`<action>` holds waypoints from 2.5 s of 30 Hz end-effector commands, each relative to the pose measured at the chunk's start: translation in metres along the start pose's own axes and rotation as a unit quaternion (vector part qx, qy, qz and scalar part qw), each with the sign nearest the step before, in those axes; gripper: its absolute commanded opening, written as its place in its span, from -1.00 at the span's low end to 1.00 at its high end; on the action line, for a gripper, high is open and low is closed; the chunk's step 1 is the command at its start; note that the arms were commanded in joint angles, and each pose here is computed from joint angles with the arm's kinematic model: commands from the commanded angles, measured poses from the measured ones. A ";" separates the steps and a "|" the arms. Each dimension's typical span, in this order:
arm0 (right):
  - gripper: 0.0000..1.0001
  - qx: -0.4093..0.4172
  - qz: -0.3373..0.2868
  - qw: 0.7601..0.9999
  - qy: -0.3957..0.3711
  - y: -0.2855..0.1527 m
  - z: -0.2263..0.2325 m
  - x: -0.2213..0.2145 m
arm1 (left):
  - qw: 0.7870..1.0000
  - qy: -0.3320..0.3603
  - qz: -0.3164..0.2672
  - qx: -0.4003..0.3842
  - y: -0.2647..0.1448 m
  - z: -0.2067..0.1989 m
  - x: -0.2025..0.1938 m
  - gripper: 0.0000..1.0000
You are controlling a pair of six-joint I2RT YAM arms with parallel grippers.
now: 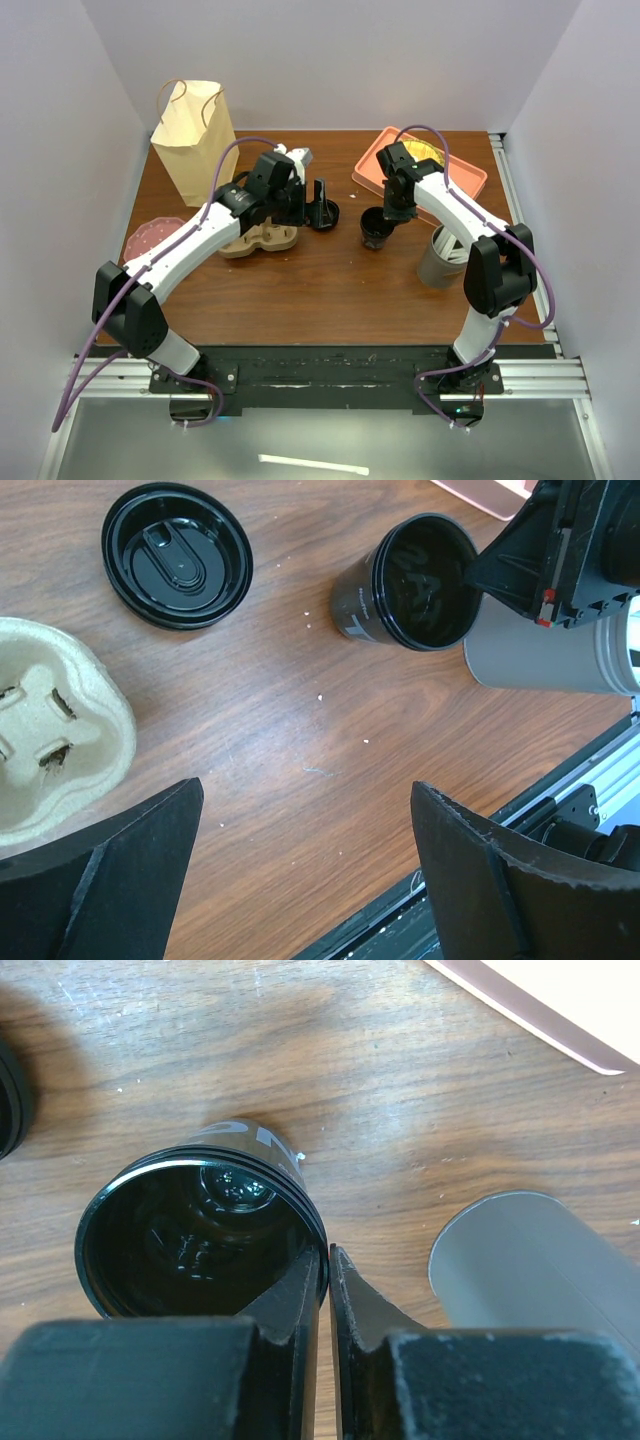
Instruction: Pack the takeout coffee
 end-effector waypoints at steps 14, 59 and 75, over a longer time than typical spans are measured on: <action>-1.00 0.030 -0.041 0.999 0.011 -0.028 0.005 0.022 | 1.000 0.010 -0.022 -0.021 -0.006 -0.005 0.008 0.79; -0.66 0.046 -0.023 0.998 0.020 -0.022 0.008 0.024 | 1.000 0.007 0.011 -0.026 0.021 0.000 -0.001 0.68; -0.78 0.048 -0.013 0.999 0.015 -0.013 0.011 0.021 | 1.000 0.007 0.012 -0.024 0.020 0.001 -0.003 0.68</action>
Point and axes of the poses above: each gripper's point midway between its finger pads, its own y axis out along the fingers, its own z axis along the line the jaws close on, x = y × z, the point moved 5 cm from there along -y, back along the fingers, and after that the axes turned 1 degree about y, right-handed, at the moved point
